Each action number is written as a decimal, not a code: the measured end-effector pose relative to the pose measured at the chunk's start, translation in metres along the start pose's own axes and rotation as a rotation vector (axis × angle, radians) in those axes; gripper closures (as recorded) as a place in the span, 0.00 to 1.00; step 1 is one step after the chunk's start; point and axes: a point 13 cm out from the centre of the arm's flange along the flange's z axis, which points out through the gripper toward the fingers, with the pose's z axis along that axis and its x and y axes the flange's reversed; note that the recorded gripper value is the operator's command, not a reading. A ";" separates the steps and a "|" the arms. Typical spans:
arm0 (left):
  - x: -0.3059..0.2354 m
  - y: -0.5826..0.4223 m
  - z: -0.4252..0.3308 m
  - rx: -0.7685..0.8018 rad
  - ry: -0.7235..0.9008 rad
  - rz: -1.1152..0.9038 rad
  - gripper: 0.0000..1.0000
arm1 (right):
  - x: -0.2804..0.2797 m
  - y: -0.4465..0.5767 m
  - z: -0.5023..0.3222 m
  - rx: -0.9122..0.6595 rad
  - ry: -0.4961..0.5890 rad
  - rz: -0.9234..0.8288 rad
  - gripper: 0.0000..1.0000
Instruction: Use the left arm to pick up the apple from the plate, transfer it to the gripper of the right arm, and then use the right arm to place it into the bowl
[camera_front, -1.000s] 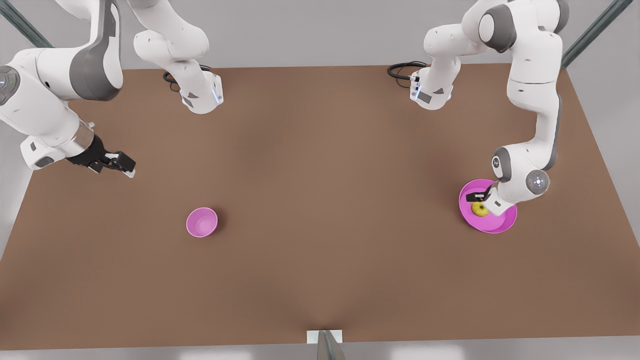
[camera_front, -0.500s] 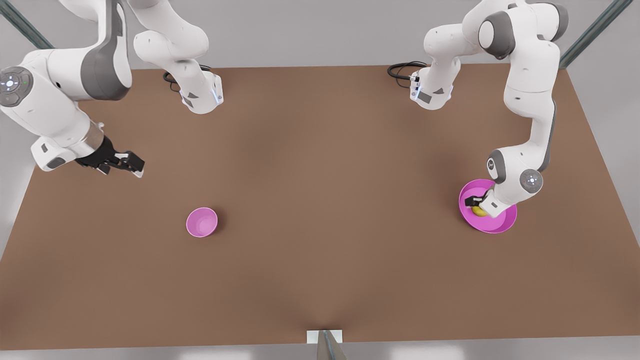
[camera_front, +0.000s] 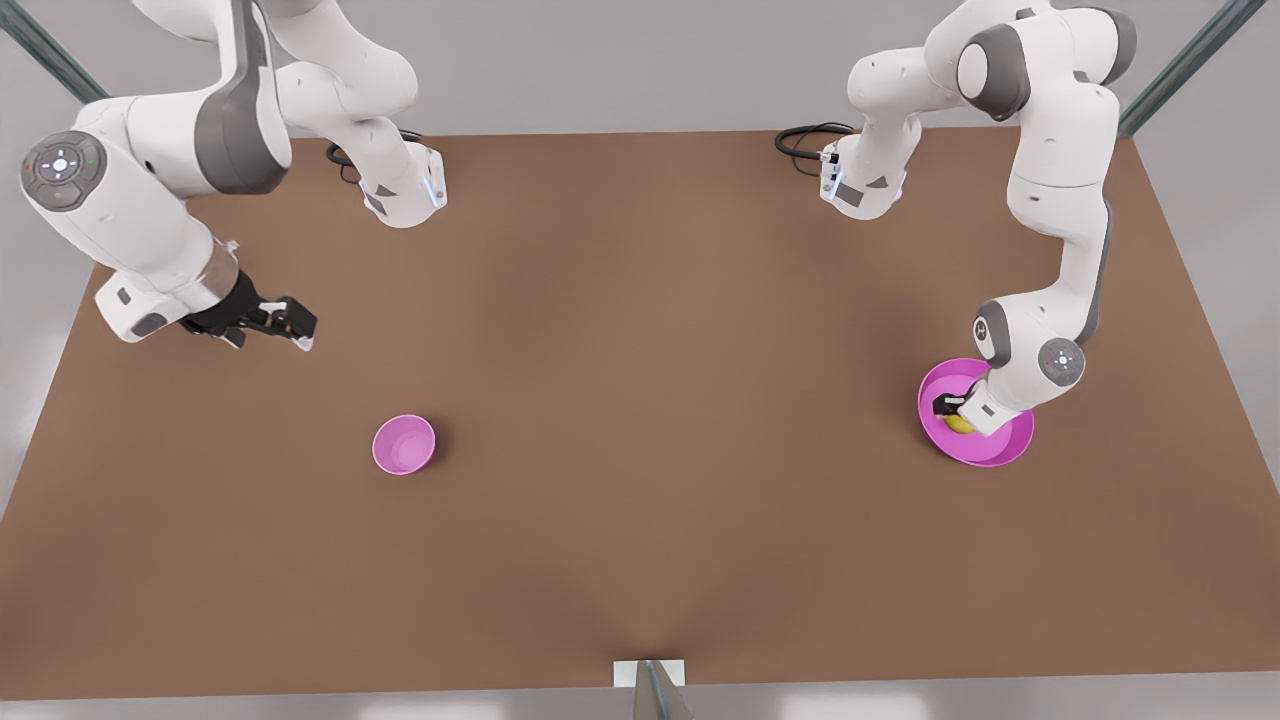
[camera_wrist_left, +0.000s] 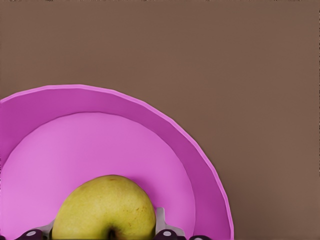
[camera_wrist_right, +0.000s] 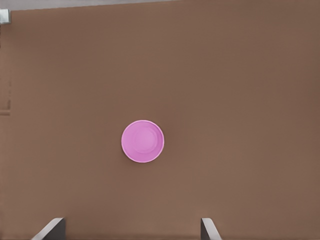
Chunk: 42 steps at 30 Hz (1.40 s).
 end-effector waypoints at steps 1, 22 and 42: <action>-0.003 0.001 -0.005 -0.002 -0.009 0.000 0.20 | 0.000 0.002 0.000 0.000 0.000 -0.004 0.00; -0.067 -0.067 -0.167 0.004 -0.077 0.057 0.25 | 0.003 0.050 0.015 -0.084 0.037 -0.042 0.00; -0.047 -0.370 -0.220 0.769 0.197 -0.439 0.26 | -0.081 0.241 0.184 -1.463 0.431 0.402 0.00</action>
